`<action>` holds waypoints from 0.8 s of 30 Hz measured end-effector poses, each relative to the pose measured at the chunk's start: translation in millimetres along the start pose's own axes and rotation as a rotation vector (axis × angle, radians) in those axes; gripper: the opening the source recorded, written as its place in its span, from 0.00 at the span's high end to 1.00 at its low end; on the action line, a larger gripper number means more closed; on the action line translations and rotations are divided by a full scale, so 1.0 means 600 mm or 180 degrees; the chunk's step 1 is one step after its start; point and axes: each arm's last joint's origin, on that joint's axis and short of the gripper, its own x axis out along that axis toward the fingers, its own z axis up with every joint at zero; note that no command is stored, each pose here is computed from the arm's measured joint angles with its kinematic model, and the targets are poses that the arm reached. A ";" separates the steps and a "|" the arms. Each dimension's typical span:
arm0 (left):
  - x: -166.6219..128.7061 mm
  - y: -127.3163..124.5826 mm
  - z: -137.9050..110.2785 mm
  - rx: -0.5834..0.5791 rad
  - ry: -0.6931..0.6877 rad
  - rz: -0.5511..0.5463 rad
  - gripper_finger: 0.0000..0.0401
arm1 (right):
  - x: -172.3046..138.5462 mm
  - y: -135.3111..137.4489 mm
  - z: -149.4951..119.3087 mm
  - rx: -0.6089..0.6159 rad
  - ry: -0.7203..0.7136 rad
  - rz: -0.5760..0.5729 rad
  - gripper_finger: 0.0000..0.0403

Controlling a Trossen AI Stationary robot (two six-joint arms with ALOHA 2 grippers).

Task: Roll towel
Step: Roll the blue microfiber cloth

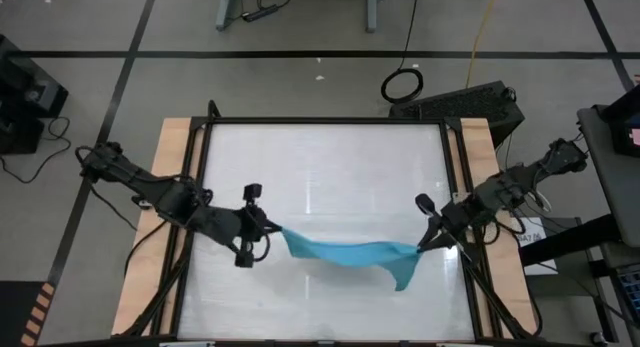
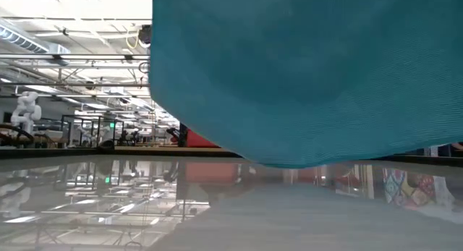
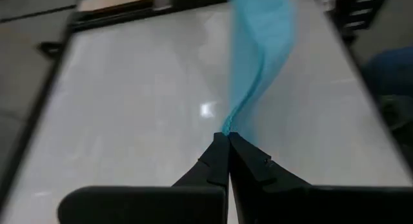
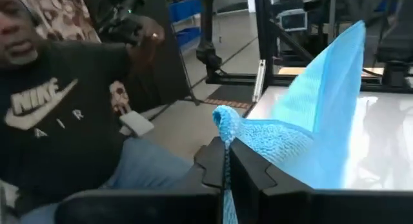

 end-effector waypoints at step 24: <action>0.253 0.020 -0.102 0.0524 0.1427 0.0505 1.00 | 0.028 -0.077 -0.201 0.0048 0.1837 -0.1815 0.98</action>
